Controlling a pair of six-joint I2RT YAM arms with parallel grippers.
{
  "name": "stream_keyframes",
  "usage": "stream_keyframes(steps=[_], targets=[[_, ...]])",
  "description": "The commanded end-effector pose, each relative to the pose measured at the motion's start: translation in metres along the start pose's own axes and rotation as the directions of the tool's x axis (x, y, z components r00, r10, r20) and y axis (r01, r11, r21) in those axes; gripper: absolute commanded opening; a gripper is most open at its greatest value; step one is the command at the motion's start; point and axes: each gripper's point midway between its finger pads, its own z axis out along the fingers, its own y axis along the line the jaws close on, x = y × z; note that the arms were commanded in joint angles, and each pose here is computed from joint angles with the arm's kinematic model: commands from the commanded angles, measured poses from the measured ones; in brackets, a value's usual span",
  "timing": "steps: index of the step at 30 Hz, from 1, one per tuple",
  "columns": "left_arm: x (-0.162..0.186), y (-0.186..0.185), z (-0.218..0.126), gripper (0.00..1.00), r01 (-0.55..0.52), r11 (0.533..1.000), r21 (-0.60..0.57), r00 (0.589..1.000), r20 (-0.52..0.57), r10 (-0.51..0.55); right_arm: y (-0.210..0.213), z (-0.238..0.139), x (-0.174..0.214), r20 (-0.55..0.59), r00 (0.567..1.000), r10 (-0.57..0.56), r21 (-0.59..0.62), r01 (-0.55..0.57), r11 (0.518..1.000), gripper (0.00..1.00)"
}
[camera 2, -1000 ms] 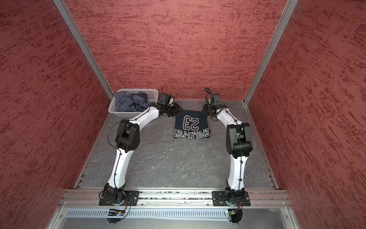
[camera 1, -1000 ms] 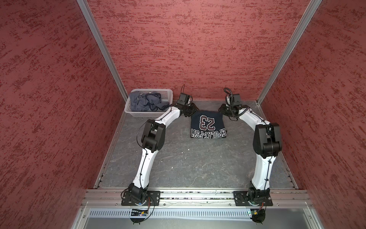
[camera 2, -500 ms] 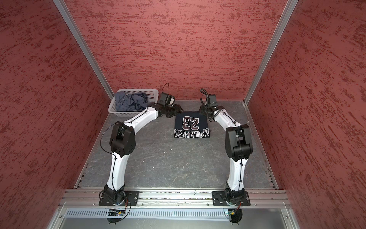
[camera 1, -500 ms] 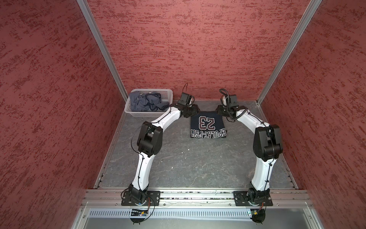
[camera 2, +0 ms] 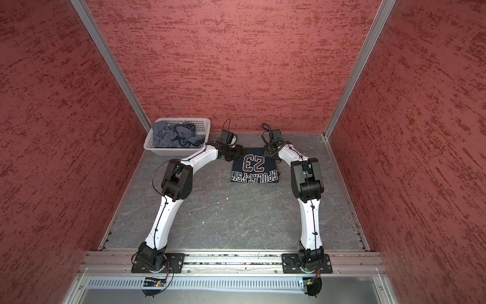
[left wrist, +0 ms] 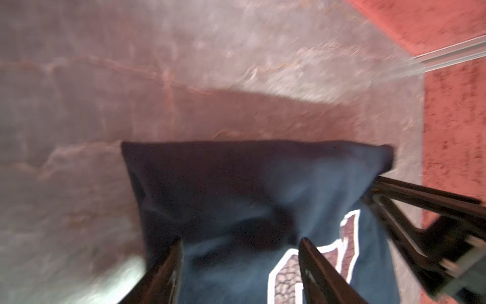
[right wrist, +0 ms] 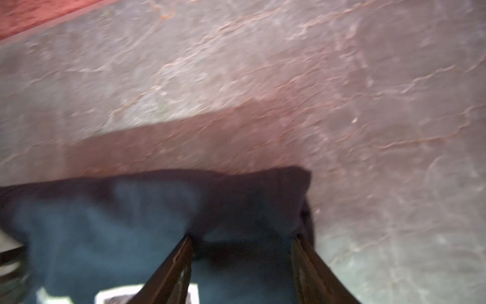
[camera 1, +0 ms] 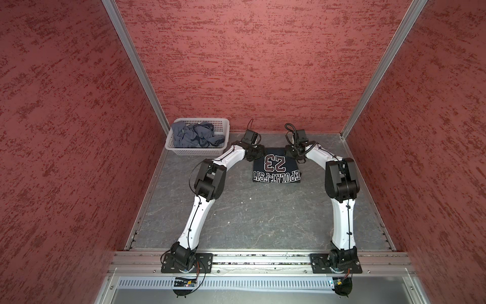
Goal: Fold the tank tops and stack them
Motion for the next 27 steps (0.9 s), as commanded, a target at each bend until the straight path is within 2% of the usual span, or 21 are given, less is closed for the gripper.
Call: stream_keyframes(steps=[1, 4, 7, 11, 15, 21, 27], targets=[[-0.003, -0.013, -0.010, 0.74, -0.035, 0.999, 0.020, 0.999, -0.002, 0.035, -0.030, -0.007, -0.019, 0.025, 1.000, 0.009, 0.087, -0.011, 0.996, 0.61], [-0.014, -0.025, -0.044, 0.82, -0.045, 0.999, 0.008, 0.998, 0.041, 0.045, -0.029, -0.028, -0.033, 0.063, 0.998, -0.014, 0.099, 0.008, 0.995, 0.63], [-0.022, -0.020, -0.087, 0.89, -0.028, 0.999, -0.036, 0.995, 0.091, 0.031, -0.014, -0.052, -0.029, 0.068, 0.997, -0.040, 0.083, 0.034, 0.996, 0.66], [-0.011, 0.008, -0.141, 0.94, 0.020, 0.997, -0.077, 0.987, 0.163, -0.008, 0.021, -0.074, 0.003, 0.045, 0.994, -0.101, 0.051, 0.099, 0.994, 0.78], [0.013, 0.039, -0.184, 0.97, 0.068, 0.994, -0.087, 0.973, 0.227, -0.047, 0.052, -0.077, 0.049, -0.011, 0.988, -0.156, 0.037, 0.156, 0.987, 0.88], [0.046, 0.080, -0.211, 0.99, 0.123, 0.985, -0.122, 0.957, 0.278, -0.085, 0.077, -0.054, 0.104, -0.123, 0.968, -0.220, 0.019, 0.224, 0.974, 0.89], [0.061, 0.103, -0.220, 1.00, 0.160, 0.980, -0.120, 0.944, 0.310, -0.116, 0.035, -0.030, 0.108, -0.192, 0.960, -0.205, 0.135, 0.233, 0.963, 0.86]])
